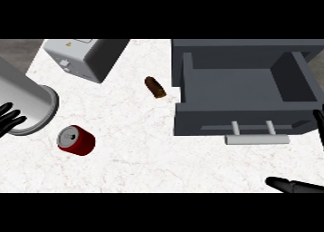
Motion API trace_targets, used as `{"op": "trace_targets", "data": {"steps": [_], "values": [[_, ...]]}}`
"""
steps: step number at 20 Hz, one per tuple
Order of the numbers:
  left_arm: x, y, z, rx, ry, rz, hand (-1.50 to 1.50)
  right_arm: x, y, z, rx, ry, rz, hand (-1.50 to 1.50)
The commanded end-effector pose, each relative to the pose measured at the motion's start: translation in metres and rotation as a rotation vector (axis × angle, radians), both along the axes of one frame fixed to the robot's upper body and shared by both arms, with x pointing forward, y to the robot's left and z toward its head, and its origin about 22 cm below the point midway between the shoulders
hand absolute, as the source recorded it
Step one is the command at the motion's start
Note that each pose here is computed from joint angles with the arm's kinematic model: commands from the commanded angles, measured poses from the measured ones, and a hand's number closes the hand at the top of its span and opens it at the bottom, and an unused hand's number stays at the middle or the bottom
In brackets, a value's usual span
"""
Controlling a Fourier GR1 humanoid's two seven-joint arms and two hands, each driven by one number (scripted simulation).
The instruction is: Pick up the can, place it into the drawer and close the drawer
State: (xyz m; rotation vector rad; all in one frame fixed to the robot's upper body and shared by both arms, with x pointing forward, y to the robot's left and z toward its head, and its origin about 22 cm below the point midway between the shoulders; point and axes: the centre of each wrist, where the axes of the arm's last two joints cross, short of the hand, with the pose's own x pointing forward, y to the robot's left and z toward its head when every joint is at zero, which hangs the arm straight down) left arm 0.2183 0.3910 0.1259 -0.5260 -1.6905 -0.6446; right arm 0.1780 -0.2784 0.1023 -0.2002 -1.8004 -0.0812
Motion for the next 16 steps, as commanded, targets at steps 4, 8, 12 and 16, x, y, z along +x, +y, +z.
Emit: {"op": "trace_targets", "data": {"steps": [4,8,12,16], "values": [[0.002,0.065,0.035,0.011,0.013,-0.049,-1.50,-0.023,-0.038,-0.002,0.007,0.013,-0.012,-1.50],[0.015,0.078,0.032,-0.010,0.055,-0.032,-1.50,-0.034,-0.037,-0.015,0.003,0.015,-0.017,-1.50],[0.007,0.080,0.015,-0.062,0.122,-0.008,-1.50,-0.039,-0.056,-0.003,-0.001,0.014,-0.023,-1.50],[0.019,0.069,0.016,-0.103,0.211,-0.015,-1.50,-0.050,-0.061,0.005,0.000,0.013,0.007,-1.50]]}}
